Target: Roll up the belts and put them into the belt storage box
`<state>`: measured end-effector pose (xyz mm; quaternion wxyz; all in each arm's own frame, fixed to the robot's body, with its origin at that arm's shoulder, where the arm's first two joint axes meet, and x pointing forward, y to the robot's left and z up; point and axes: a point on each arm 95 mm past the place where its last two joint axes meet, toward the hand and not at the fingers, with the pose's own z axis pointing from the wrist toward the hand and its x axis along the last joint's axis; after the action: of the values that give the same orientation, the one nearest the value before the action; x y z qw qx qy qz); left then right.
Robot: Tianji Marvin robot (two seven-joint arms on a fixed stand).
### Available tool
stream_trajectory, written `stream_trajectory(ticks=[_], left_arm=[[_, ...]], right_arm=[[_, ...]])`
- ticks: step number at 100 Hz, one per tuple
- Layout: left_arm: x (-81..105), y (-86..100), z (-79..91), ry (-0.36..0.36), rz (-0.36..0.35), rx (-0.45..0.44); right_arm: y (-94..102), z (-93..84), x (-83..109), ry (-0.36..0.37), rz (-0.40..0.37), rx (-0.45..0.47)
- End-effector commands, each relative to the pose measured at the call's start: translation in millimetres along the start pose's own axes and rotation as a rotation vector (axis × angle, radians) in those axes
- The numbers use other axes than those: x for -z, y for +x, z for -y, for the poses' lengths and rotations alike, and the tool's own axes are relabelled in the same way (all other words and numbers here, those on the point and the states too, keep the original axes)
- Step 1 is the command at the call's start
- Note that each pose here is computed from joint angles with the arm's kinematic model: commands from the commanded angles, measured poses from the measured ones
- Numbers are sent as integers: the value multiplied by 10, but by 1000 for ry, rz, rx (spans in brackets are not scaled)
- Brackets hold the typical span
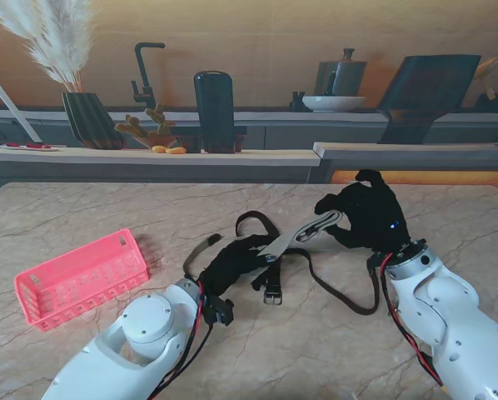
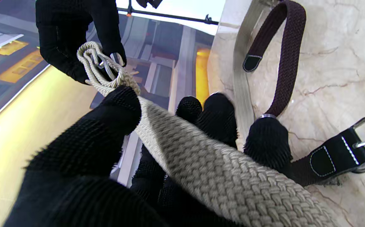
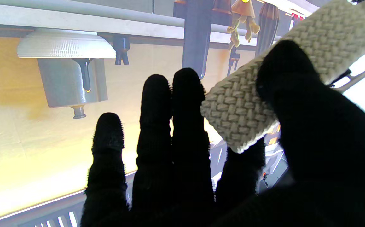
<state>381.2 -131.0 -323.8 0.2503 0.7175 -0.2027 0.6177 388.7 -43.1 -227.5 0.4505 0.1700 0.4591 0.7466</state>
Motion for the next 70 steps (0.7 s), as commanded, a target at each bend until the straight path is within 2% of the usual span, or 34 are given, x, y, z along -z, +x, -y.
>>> stream_trajectory(ticks=[1,11,27,45,57,70], left_arm=[[0,-33,-101,-31,9,-7],[-27,-55,-151,-44,6,-34],[-87,-105,-216,-15,4,-61],[-150,-161,-248,39,5,-14],[-179,-176,-293,98,-37,43],[-203,-165,-323,163,-92,55]], right_arm=[[32,1,-32,-22,5,-8],[89,86,-69,-32,13,-37],[209,228,-174,-59,48,-115],[373,354,-277,-81,78,-195],[480,438,-322,-82,99,-255],[586,534,-341,-68,104,-304]])
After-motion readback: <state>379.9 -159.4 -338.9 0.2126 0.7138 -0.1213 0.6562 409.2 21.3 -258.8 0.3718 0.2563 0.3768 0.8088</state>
